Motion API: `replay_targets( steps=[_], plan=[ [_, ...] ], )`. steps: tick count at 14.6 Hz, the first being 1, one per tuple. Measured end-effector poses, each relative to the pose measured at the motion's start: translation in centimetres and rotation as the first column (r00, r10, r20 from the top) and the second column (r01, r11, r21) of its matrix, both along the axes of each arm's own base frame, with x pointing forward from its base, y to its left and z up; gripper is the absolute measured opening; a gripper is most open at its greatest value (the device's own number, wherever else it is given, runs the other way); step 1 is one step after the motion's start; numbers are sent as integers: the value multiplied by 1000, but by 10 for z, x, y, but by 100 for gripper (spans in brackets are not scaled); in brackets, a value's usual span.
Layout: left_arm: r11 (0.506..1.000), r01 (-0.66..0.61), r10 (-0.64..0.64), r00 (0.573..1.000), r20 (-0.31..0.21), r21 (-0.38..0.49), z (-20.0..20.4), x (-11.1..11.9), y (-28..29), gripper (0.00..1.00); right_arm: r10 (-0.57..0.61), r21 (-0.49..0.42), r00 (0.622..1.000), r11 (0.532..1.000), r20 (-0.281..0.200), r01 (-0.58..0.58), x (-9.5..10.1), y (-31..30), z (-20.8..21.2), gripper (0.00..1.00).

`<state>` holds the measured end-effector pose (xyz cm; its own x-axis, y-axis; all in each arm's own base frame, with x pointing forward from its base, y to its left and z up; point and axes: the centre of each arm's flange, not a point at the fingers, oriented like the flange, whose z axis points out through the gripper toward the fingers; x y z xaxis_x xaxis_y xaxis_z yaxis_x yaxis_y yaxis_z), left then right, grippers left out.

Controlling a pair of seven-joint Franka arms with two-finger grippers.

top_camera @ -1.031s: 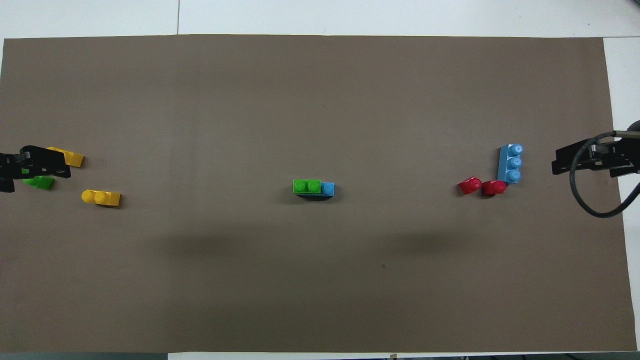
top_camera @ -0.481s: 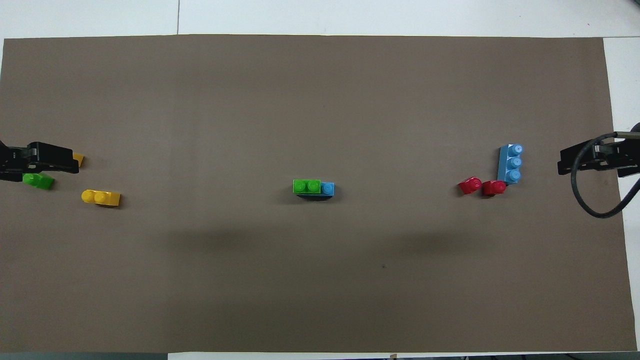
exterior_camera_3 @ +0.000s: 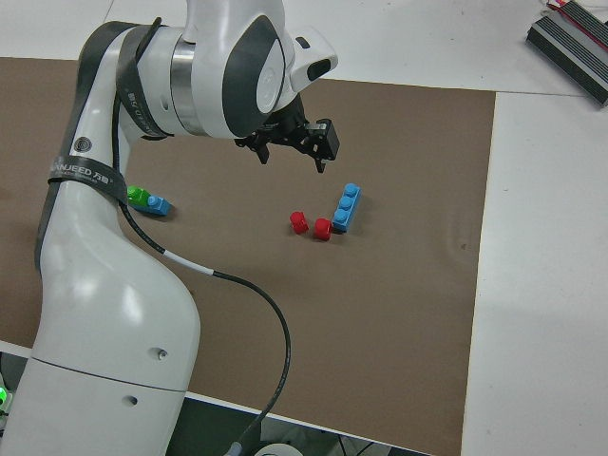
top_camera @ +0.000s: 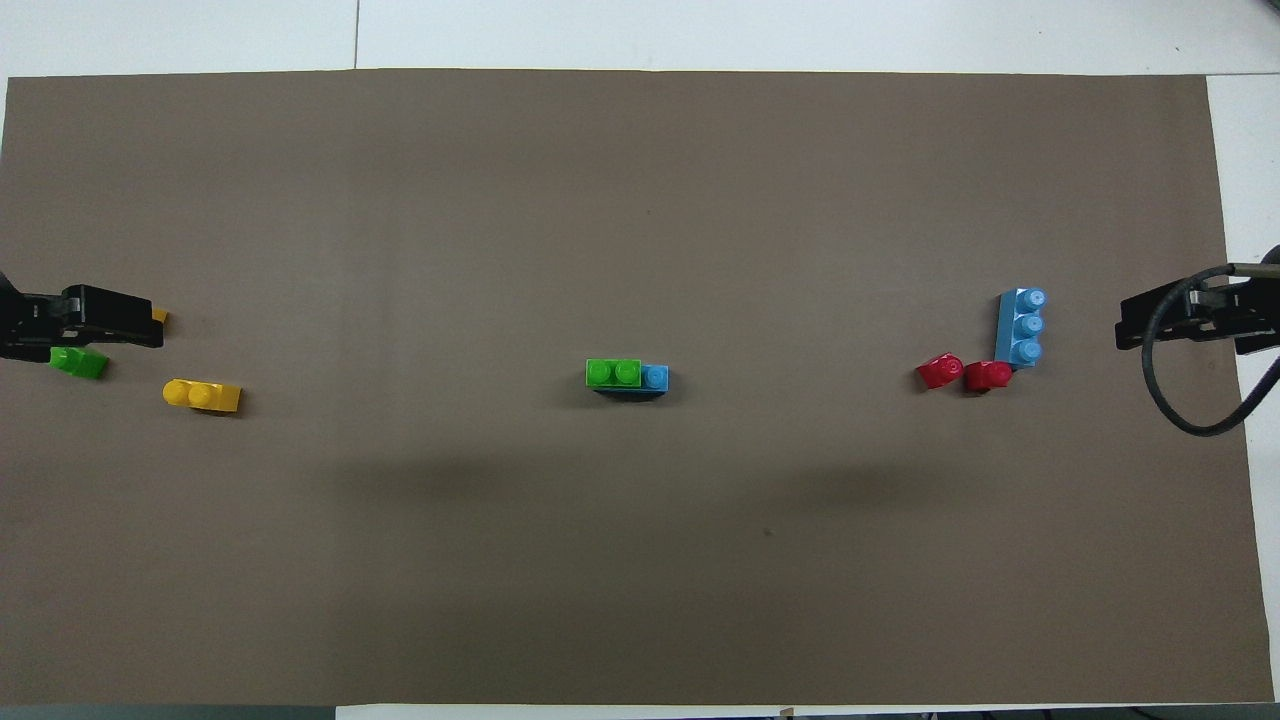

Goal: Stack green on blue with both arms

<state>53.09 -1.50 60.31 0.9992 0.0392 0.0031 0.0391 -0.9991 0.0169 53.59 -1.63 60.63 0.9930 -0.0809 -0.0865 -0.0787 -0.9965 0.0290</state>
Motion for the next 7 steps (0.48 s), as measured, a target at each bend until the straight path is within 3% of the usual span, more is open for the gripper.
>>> replay_targets(
  steps=[7],
  plan=[
    [998,65,-65,998,-1,1,-1,0,0,100,0,0,1000,1000,0,0,0,0,0,100]
  ],
)
